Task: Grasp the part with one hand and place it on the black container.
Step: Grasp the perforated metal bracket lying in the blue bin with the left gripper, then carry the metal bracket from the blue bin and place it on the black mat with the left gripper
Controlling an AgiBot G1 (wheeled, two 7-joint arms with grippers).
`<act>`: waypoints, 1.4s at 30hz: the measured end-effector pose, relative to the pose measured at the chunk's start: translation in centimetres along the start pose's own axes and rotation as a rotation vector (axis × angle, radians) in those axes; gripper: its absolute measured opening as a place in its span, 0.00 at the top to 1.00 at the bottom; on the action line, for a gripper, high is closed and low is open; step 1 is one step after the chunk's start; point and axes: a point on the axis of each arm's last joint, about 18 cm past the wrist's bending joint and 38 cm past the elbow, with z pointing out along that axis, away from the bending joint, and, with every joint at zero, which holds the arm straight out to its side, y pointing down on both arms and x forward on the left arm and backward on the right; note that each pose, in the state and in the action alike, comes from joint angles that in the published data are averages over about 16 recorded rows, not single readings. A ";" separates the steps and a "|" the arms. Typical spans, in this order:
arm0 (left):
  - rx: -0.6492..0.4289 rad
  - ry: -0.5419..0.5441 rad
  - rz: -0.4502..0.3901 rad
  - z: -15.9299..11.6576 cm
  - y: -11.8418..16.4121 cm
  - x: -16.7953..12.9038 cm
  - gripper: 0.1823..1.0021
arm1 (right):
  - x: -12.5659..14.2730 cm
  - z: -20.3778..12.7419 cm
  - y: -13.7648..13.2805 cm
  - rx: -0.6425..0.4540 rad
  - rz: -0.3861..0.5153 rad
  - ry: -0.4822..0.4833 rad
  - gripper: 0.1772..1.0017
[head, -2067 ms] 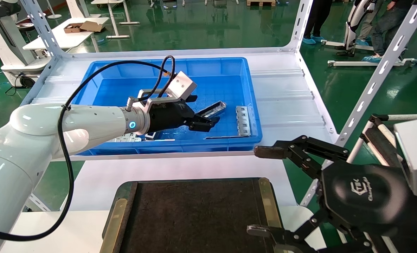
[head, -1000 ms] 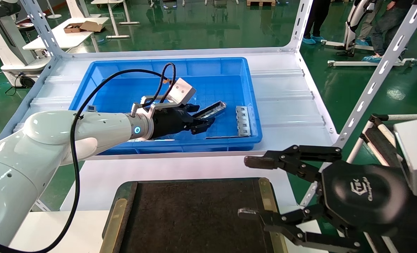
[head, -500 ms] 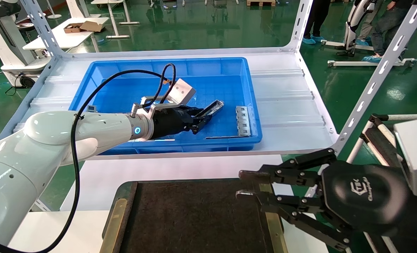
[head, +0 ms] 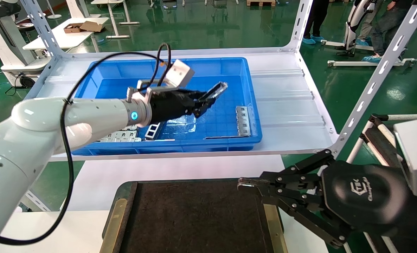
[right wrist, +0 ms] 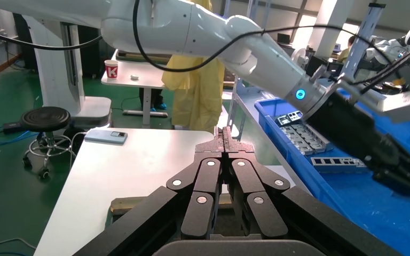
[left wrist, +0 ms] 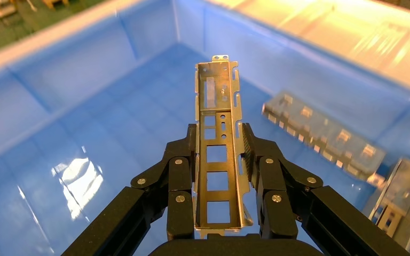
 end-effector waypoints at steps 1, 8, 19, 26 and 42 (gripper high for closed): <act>0.011 0.012 0.001 -0.2 -0.4 0.0 0.79 | 0.0 0.0 0.0 0.000 0.000 0.000 0.96; 0.095 0.144 0.021 -2.3 -2.3 0.8 0.79 | 0.0 0.0 0.0 0.000 0.000 0.000 0.98; 0.222 0.419 0.050 -7.7 -2.5 3.4 0.79 | 0.0 0.0 0.0 0.000 0.000 0.000 0.98; 0.216 0.551 0.034 -10.7 0.7 5.4 0.79 | 0.0 0.0 0.0 0.000 0.000 0.000 0.98; 0.006 0.563 -0.197 -13.9 14.8 12.0 0.79 | 0.0 0.0 0.0 0.000 0.000 0.000 0.98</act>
